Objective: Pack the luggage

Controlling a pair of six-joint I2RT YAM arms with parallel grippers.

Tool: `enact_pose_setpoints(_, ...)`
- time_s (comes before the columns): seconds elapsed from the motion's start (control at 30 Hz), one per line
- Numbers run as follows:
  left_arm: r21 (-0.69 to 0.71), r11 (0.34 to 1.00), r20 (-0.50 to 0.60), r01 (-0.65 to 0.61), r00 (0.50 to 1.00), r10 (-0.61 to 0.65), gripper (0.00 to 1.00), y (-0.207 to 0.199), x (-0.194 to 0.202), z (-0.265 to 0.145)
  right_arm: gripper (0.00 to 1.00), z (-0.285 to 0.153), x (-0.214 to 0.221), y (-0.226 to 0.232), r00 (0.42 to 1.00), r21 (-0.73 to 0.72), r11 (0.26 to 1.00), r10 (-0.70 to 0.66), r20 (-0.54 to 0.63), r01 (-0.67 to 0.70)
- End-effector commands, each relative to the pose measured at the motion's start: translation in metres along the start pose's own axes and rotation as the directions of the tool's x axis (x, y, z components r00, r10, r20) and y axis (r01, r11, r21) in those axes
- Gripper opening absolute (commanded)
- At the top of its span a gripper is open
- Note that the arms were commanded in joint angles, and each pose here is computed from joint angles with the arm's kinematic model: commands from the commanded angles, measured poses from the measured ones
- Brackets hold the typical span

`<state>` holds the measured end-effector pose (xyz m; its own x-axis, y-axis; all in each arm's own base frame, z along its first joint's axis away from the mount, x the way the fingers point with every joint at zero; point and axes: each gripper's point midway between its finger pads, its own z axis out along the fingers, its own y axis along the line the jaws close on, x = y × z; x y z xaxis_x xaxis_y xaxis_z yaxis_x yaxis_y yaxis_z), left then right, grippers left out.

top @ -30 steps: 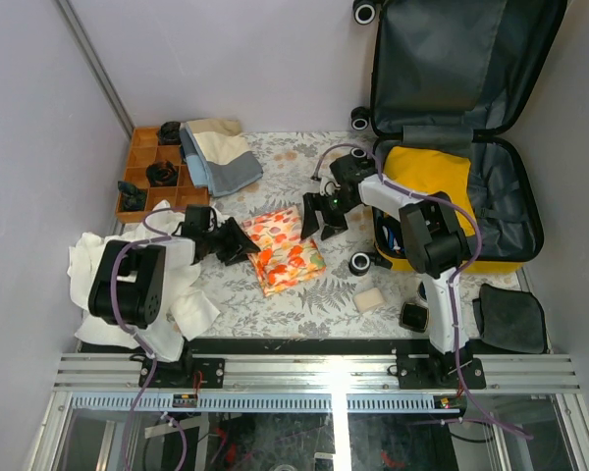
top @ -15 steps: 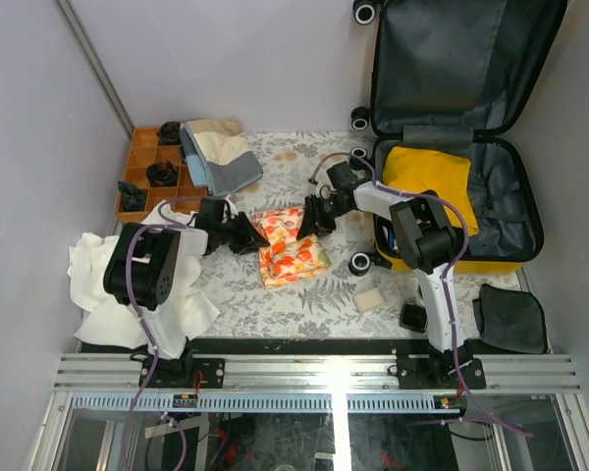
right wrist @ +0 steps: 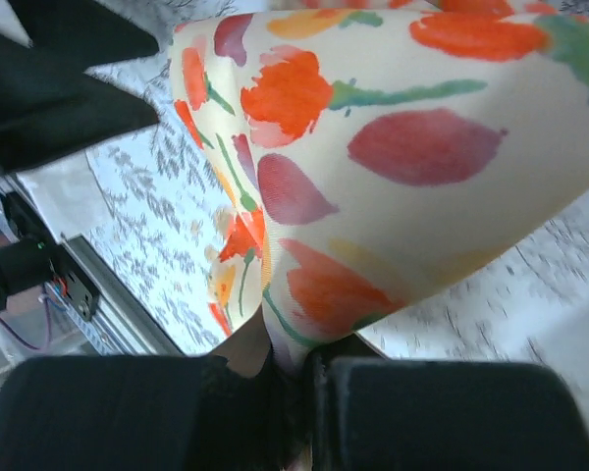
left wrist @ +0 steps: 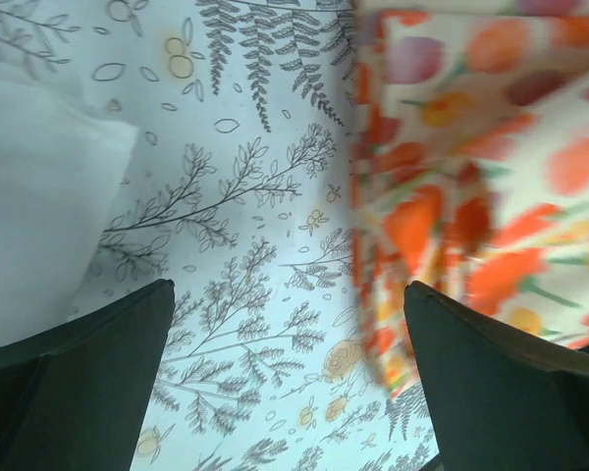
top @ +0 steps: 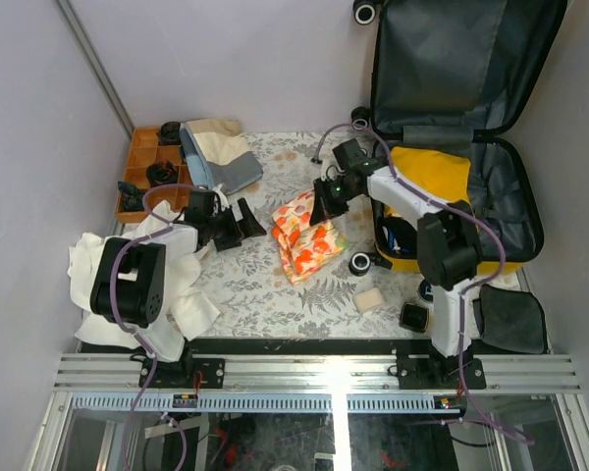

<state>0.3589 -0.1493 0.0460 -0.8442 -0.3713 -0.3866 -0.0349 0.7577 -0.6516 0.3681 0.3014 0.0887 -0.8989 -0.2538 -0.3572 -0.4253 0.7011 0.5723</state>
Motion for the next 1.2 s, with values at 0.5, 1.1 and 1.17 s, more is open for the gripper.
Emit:
enact_pose_setpoints(0.5, 0.033, 0.973, 0.112, -0.229, 0.968, 0.224, 1.0, -0.045, -0.01, -0.038, 0.0, -0.254, -0.02, -0.045, 0.933, 0.425, 0.872, -0.33, 0.142, 0.244)
enact_pose_setpoints(1.1, 0.022, 0.964, 0.095, -0.266, 0.96, 0.263, 1.0, -0.046, -0.008, -0.043, 0.0, -0.359, -0.043, -0.293, 0.953, 0.686, 0.723, -0.259, 0.159, 0.082)
enact_pose_setpoints(1.17, 0.008, 0.962, 0.095, -0.273, 0.958, 0.272, 1.0, -0.044, -0.011, -0.043, 0.0, -0.36, -0.042, -0.322, 0.958, 0.714, 0.697, -0.247, 0.143, 0.073)
